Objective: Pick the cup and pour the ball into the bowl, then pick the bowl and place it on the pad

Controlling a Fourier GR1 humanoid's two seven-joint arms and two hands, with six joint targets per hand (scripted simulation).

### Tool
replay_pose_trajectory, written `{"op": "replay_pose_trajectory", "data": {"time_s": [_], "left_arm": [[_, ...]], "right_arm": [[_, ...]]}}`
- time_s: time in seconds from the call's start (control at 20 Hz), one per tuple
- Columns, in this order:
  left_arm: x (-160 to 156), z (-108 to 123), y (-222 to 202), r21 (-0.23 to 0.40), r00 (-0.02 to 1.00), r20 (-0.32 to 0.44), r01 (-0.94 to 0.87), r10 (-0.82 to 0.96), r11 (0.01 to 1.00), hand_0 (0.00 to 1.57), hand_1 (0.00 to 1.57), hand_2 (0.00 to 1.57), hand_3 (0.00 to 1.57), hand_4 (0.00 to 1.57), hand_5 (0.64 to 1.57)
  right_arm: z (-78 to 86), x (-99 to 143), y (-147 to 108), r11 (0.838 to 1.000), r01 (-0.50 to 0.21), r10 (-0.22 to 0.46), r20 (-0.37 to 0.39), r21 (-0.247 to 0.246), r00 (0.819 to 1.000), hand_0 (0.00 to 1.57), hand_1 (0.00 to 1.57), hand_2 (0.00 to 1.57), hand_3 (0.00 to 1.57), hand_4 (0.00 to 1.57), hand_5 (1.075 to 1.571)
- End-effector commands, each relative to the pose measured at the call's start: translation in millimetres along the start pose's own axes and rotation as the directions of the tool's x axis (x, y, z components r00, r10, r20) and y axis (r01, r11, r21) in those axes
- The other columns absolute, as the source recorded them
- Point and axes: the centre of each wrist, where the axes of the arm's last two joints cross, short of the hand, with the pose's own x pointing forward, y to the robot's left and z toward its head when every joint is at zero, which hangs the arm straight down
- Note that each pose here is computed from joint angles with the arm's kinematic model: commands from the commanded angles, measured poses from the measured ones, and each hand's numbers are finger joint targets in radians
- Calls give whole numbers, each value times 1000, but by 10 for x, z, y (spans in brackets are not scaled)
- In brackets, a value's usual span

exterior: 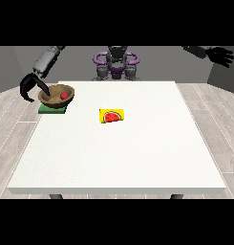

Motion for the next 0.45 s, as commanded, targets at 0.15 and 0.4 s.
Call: {"op": "replay_pose_trajectory", "data": {"time_s": [0.15, 0.4], "left_arm": [[-212, -92, -1116, -152, 994, -89, -72, 59, 986, 0, 0, 0, 0, 902, 1559], [-622, 358, -1078, -115, 946, -324, -59, 19, 992, 0, 0, 0, 0, 902, 1559]], "right_arm": [[-78, 196, 45, 998, -54, 56, -82, 22, 995, 0, 0, 0, 0, 0, 1359], [-8, 403, 461, 979, -10, 15, -21, 204, 1000, 0, 0, 0, 0, 476, 1434]]}}
